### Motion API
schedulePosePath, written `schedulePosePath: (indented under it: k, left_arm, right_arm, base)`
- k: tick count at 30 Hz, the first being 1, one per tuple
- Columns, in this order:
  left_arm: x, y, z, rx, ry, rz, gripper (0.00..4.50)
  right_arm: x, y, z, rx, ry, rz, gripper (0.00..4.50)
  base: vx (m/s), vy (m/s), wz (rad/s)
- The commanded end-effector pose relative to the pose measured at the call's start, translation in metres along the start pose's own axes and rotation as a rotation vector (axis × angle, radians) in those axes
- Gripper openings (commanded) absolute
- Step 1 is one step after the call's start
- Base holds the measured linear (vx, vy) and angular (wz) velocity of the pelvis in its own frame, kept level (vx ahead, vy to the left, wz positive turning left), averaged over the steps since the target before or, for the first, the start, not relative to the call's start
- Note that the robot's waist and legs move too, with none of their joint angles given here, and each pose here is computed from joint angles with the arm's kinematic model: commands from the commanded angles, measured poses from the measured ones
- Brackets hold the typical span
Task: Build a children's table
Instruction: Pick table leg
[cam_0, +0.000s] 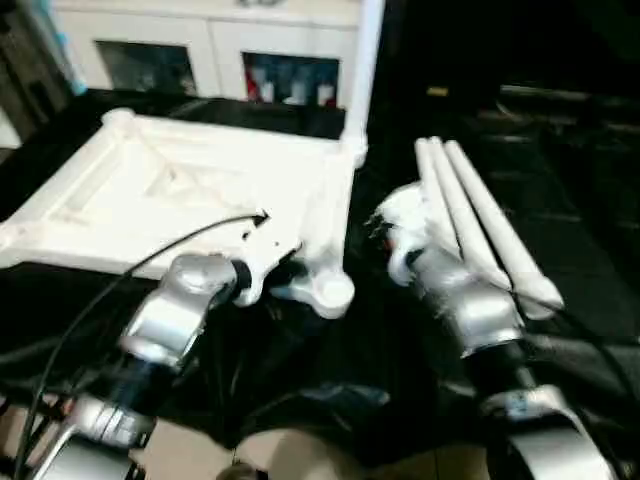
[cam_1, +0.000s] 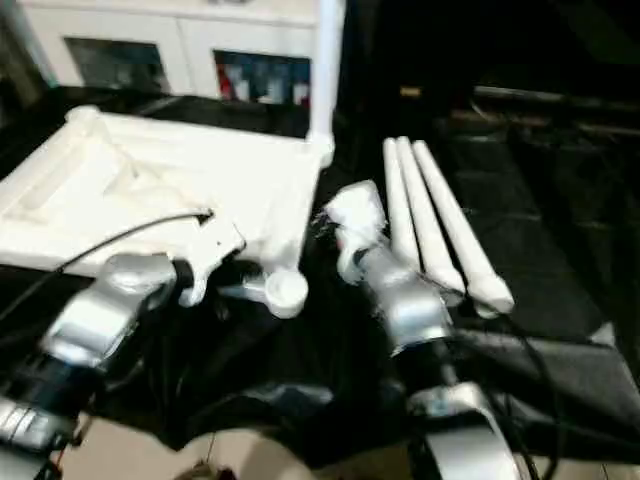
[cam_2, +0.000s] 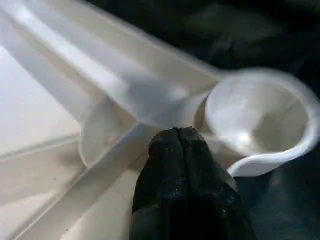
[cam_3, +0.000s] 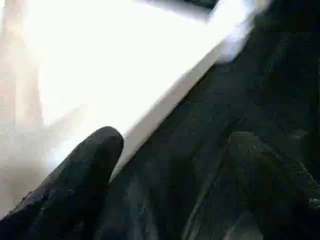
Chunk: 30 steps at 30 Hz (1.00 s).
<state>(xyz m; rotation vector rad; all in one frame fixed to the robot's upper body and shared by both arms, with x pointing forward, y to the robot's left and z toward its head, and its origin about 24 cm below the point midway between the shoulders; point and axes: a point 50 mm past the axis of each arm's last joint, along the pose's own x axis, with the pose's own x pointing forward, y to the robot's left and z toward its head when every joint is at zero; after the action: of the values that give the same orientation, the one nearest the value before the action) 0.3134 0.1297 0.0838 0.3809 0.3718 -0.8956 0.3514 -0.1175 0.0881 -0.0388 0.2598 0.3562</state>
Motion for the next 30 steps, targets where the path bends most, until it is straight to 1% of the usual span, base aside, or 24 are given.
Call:
schedulePosePath:
  k: [1, 2, 3, 4, 5, 8, 9, 11, 12, 13, 14, 15, 16, 17, 19, 21, 23, 26, 30]
  left_arm:
    - [-0.009, 0.003, 0.01, -0.035, -0.066, 0.036, 0.48]
    - [-0.013, 0.002, 0.012, -0.062, -0.091, 0.038, 0.62]
    - [-0.015, 0.001, 0.013, -0.067, -0.101, 0.038, 0.77]
    - [-0.015, 0.001, 0.013, -0.067, -0.101, 0.038, 0.77]
    - [-0.018, 0.0, 0.015, -0.085, -0.126, 0.054, 0.9]
    - [-0.019, -0.003, 0.019, -0.094, -0.172, 0.047, 1.17]
    - [-0.019, -0.003, 0.019, -0.094, -0.172, 0.047, 1.26]
    - [-0.019, -0.011, 0.023, -0.104, -0.195, 0.017, 1.29]
    - [-0.019, -0.014, 0.025, -0.098, -0.201, 0.004, 1.44]
    - [-0.019, -0.015, 0.025, -0.096, -0.202, 0.002, 1.44]
    - [-0.019, -0.019, 0.026, -0.092, -0.2, -0.015, 1.63]
    - [-0.019, -0.019, 0.026, -0.092, -0.2, -0.015, 1.63]
    - [-0.02, -0.021, 0.026, -0.085, -0.196, -0.027, 1.67]
    - [-0.02, -0.025, 0.025, -0.075, -0.185, -0.048, 1.69]
    - [-0.02, -0.026, 0.025, -0.074, -0.183, -0.059, 1.69]
    - [-0.021, -0.029, 0.025, -0.083, -0.179, -0.081, 1.69]
    - [-0.02, -0.03, 0.025, -0.082, -0.177, -0.082, 1.69]
    - [-0.019, -0.032, 0.025, -0.082, -0.172, -0.091, 1.69]
    - [-0.018, -0.034, 0.026, -0.082, -0.17, -0.102, 1.69]
  right_arm:
    - [-0.007, -0.013, 0.006, 0.019, 0.005, -0.068, 4.39]
    - [-0.01, -0.018, 0.009, 0.011, 0.008, -0.103, 4.46]
    - [-0.012, -0.02, 0.01, 0.012, 0.01, -0.116, 4.5]
    - [-0.012, -0.02, 0.01, 0.012, 0.01, -0.116, 4.5]
    - [-0.016, -0.024, 0.013, 0.012, 0.015, -0.147, 4.5]
    - [-0.021, -0.03, 0.012, 0.029, 0.064, -0.197, 4.5]
    - [-0.021, -0.03, 0.012, 0.029, 0.064, -0.197, 4.5]
    - [-0.025, -0.037, 0.008, 0.066, 0.111, -0.245, 4.5]
    - [-0.026, -0.041, 0.004, 0.071, 0.145, -0.273, 4.5]
    - [-0.026, -0.042, 0.003, 0.07, 0.155, -0.28, 4.5]
    - [-0.027, -0.046, -0.002, 0.066, 0.205, -0.309, 4.5]
    - [-0.027, -0.046, -0.002, 0.066, 0.205, -0.309, 4.5]
    - [-0.028, -0.048, -0.003, 0.072, 0.234, -0.322, 4.5]
    - [-0.03, -0.05, -0.005, 0.101, 0.276, -0.33, 4.5]
    - [-0.03, -0.051, -0.007, 0.104, 0.29, -0.337, 4.5]
    - [-0.029, -0.052, -0.011, 0.134, 0.326, -0.336, 4.5]
    - [-0.028, -0.052, -0.013, 0.159, 0.335, -0.318, 4.5]
    - [-0.024, -0.053, -0.015, 0.165, 0.353, -0.306, 4.5]
    - [-0.019, -0.053, -0.012, 0.188, 0.356, -0.282, 4.5]
  base:
    - [0.0, 0.0, 0.0]
    - [0.0, 0.0, 0.0]
    - [0.0, 0.0, 0.0]
    - [0.0, 0.0, 0.0]
    - [0.0, 0.0, 0.0]
    - [0.0, 0.0, 0.0]
    - [0.0, 0.0, 0.0]
    - [0.0, 0.0, 0.0]
    - [0.0, 0.0, 0.0]
    - [0.0, 0.0, 0.0]
    - [0.0, 0.0, 0.0]
    - [0.0, 0.0, 0.0]
    - [0.0, 0.0, 0.0]
    - [0.0, 0.0, 0.0]
    - [0.0, 0.0, 0.0]
    - [0.0, 0.0, 0.0]
    - [0.0, 0.0, 0.0]
    - [0.0, 0.0, 0.0]
    - [0.0, 0.0, 0.0]
